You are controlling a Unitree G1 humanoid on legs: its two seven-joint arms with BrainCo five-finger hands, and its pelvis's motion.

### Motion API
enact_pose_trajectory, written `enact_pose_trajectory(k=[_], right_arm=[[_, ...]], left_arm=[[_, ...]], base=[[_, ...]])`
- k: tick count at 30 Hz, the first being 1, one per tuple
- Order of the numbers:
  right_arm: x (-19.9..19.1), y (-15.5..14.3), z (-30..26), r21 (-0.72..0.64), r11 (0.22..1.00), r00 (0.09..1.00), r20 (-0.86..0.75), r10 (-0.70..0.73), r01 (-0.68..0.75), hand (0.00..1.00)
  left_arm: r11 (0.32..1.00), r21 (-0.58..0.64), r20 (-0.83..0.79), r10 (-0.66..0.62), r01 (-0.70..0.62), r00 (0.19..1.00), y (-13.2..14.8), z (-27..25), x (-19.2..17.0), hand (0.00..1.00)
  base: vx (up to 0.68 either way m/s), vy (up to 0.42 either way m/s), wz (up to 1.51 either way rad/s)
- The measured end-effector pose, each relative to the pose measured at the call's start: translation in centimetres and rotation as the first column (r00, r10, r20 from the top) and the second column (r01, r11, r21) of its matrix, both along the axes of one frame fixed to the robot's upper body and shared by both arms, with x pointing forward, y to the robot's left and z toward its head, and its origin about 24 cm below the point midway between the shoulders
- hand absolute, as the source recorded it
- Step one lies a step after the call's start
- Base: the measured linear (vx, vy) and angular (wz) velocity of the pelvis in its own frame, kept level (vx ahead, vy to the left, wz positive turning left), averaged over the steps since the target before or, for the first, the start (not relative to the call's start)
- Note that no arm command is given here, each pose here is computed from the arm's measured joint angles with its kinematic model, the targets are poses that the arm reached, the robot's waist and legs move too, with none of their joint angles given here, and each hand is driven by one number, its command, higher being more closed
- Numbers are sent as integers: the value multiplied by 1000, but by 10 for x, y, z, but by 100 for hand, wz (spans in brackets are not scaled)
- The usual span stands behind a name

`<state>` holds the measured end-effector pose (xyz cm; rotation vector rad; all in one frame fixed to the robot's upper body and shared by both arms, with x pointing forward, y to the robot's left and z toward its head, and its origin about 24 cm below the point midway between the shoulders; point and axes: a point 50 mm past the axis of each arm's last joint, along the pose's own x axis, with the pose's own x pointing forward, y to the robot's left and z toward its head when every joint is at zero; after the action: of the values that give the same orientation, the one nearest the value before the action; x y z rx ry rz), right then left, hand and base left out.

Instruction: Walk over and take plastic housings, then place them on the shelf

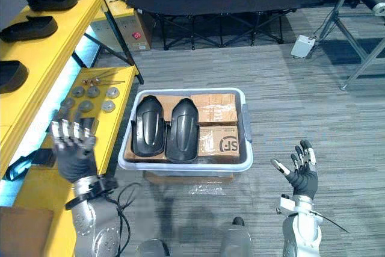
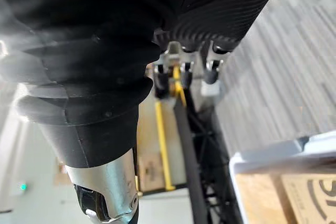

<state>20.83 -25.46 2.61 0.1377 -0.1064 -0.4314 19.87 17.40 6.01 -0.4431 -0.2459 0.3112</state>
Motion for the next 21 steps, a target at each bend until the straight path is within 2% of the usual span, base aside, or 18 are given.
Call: enact_pose_trajectory(k=[1,4,7,11,15,21], right_arm=[[9,0,-1,9,1000,1000,-2,-20,20,0],[30,-1,-10,37,999,998,-46,-33,35,0],[53,-4,-2,38,999,999,-43,-12,14,0],[96,-13,25,12,999,999,-34,-31,32,0],[129,-25,50,-57,998,997,-77,-24,20,0],[164,-39,116,-180,984,999,-51,-10,1,0]], left_arm=[[997,58,-69,-51,55,996,-5,-10,2,0],[976,165,-267,-92,139,959,-11,-38,1,0],[961,226,-428,-51,161,903,-11,-65,2,0],[945,274,-551,0,181,834,-13,-91,-1,0],[935,258,-632,-26,242,775,-21,-113,-11,0],[893,215,-656,-169,396,736,-49,-128,-19,0]], base=[[-58,76,-5],[-92,114,1],[-28,26,20],[-49,-7,30],[-32,10,20],[-49,58,27]])
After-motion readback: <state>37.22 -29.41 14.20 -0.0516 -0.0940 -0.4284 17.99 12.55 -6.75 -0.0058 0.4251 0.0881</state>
